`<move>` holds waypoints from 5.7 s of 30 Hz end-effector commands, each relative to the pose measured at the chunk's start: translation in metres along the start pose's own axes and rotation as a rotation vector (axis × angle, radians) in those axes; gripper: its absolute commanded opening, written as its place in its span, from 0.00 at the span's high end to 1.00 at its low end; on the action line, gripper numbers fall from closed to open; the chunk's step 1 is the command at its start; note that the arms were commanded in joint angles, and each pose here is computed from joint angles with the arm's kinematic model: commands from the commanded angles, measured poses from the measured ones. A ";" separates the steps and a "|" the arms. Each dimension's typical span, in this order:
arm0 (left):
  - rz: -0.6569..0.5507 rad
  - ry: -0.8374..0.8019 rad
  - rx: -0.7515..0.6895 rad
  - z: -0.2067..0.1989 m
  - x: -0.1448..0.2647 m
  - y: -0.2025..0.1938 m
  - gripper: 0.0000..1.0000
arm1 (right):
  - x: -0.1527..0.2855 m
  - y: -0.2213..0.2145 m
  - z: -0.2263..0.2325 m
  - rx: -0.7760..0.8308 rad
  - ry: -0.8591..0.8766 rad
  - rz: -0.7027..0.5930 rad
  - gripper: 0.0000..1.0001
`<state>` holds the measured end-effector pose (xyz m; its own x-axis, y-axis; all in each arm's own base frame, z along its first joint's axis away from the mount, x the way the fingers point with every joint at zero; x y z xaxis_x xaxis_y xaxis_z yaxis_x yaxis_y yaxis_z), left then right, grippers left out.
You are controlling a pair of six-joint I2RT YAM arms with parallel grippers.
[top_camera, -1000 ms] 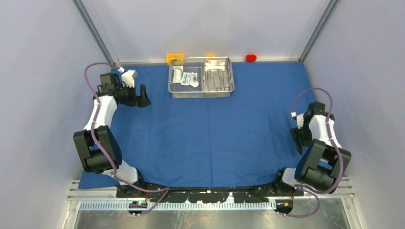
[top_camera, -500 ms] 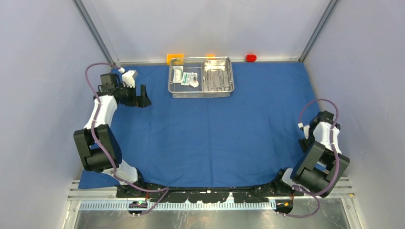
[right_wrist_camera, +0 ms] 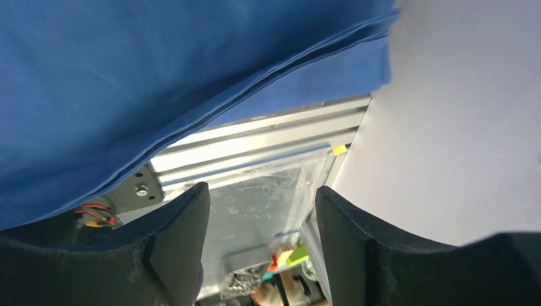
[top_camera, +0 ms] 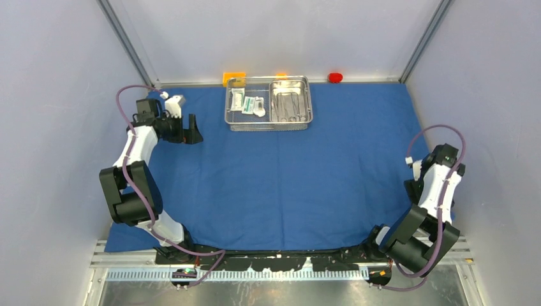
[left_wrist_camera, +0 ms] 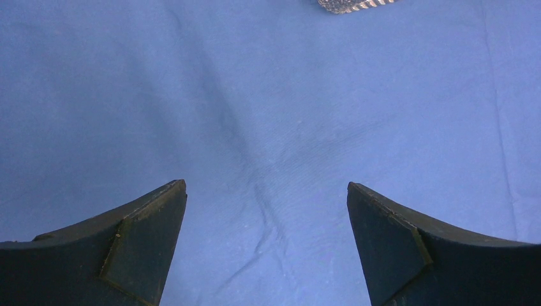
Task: Open and lay out the surgical kit
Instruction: Smooth out the surgical kit at the center of the board, then move the container from the surgical kit.
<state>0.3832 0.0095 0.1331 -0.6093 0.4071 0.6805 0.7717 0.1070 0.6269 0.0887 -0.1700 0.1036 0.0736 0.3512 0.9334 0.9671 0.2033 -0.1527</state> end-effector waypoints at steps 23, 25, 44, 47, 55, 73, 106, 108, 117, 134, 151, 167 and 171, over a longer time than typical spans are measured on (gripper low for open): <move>-0.025 -0.001 -0.039 0.001 -0.003 0.018 0.00 | -0.049 0.048 -0.023 -0.028 -0.030 -0.015 0.36; -0.024 0.000 -0.040 0.001 -0.002 0.017 0.00 | -0.047 0.038 -0.024 -0.005 -0.060 0.018 0.36; -0.008 0.004 -0.059 0.004 -0.003 0.013 0.00 | -0.035 -0.028 0.003 0.077 -0.138 0.181 0.37; -0.004 0.004 -0.061 0.005 -0.005 0.013 0.00 | -0.036 -0.038 0.008 0.087 -0.141 0.207 0.37; 0.003 0.006 -0.062 0.008 -0.008 0.014 0.00 | -0.032 -0.054 0.018 0.125 -0.114 0.252 0.34; 0.002 0.166 -0.060 0.033 0.002 0.019 0.00 | 0.007 0.023 -0.015 -0.074 0.004 -0.102 0.30; -0.207 -0.020 -0.076 -0.029 0.030 0.061 0.00 | 0.188 0.330 0.093 0.082 0.287 -1.105 0.16; -0.206 -0.060 -0.123 -0.052 0.016 0.070 0.00 | 0.196 0.338 0.105 0.105 0.304 -1.117 0.17; -0.154 -0.114 -0.217 -0.108 -0.064 0.109 0.09 | 0.196 0.354 0.132 0.163 0.319 -1.106 0.19; 0.258 -0.366 -0.865 -0.213 -0.191 0.020 0.21 | 0.163 0.343 0.133 0.219 0.263 -1.017 0.21; 0.382 -0.446 -1.127 -0.263 -0.216 -0.030 1.00 | 0.154 0.327 0.096 0.120 0.133 -0.961 0.25; 0.192 -0.574 -1.389 -0.375 -0.236 -0.049 1.00 | 0.128 0.276 0.000 -0.340 0.164 -0.859 0.30; 0.168 -0.598 -1.377 -0.400 -0.241 -0.053 1.00 | 0.126 0.270 -0.001 -0.338 0.145 -0.846 0.30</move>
<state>0.4218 -0.4079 0.0601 -0.1085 0.5603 0.8212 -0.0182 -0.8270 0.5619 0.3620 -0.0726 0.1572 -0.6377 0.0686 0.7672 0.7703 0.0532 0.6355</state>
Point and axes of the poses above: each gripper's point midway between its finger pads, its own x axis back along the fingers, its own z axis along the line the jaws close on, y = z × x, the point moved 1 cm from there along x, back along the fingers, and after that the axes turned 10 degrees about x, right-handed, at the moved point
